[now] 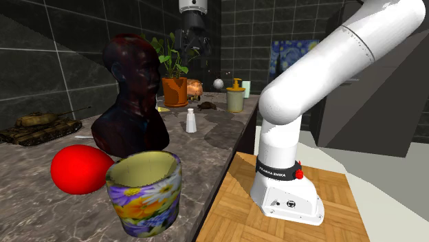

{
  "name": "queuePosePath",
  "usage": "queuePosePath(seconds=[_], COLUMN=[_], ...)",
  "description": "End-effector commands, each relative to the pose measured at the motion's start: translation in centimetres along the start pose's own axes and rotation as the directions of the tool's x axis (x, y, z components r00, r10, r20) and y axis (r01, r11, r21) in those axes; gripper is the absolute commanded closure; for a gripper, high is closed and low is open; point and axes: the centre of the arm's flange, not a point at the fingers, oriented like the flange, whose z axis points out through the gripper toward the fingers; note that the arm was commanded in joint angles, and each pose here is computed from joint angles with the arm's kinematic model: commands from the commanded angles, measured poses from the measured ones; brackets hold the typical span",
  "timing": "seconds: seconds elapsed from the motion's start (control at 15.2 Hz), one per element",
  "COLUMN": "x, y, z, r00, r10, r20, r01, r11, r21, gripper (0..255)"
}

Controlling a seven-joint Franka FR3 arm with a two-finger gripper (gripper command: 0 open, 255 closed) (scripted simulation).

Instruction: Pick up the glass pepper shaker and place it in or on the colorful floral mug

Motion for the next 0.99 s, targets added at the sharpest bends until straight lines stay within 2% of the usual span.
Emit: queuePosePath(seconds=[0.0, 0.46, 0.92], x=[0.0, 4.5, 9.6], y=[0.0, 5.3, 10.3], z=[0.0, 5.7, 11.3], r00=[1.0, 0.996, 0.983], r10=[0.0, -0.085, -0.17], r20=[0.0, -0.036, -0.072], r01=[0.0, 0.086, 0.171], r11=[1.0, 0.996, 0.985], r21=[0.0, 0.005, 0.006], gripper=[0, 0, 0])
